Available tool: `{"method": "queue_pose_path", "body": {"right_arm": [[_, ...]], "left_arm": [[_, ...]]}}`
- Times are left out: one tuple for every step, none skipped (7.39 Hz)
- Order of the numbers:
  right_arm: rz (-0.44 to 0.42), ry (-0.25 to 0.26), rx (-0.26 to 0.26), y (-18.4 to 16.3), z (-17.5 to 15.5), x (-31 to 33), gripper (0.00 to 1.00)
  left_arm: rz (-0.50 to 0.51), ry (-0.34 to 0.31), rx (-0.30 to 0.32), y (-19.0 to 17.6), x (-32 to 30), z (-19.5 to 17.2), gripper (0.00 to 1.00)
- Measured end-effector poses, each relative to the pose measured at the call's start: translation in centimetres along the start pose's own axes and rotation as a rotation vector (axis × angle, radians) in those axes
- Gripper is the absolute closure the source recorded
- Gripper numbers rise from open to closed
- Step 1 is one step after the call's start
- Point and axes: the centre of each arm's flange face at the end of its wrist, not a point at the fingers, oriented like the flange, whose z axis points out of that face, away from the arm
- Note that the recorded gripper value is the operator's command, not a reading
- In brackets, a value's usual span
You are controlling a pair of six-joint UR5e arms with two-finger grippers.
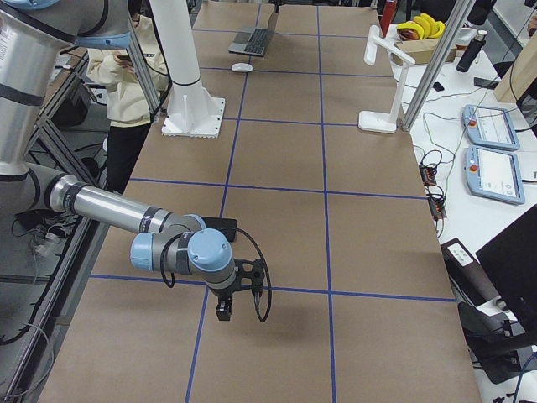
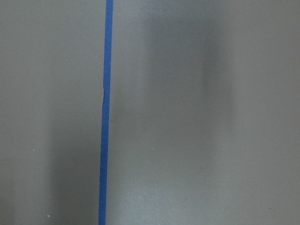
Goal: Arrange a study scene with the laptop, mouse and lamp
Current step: 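Grasp the silver laptop's hinge edge with the left gripper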
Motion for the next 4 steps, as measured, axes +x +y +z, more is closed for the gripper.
{"method": "queue_pose_path", "body": {"right_arm": [[-0.003, 0.0, 0.006, 0.2, -0.2, -0.2, 0.0], [-0.006, 0.001, 0.013, 0.4, -0.5, -0.3, 0.0], [-0.005, 0.001, 0.014, 0.6, -0.5, -0.3, 0.0], [-0.003, 0.001, 0.012, 0.9, -0.5, -0.3, 0.0]], "left_arm": [[0.002, 0.009, -0.025, 0.4, 1.1, -0.2, 1.0], [0.005, 0.018, -0.05, 1.2, 2.4, -0.5, 1.0], [0.006, 0.026, -0.08, 2.4, 3.9, -1.0, 1.0], [0.003, 0.034, -0.101, 3.7, 5.6, -1.7, 1.0]]}}
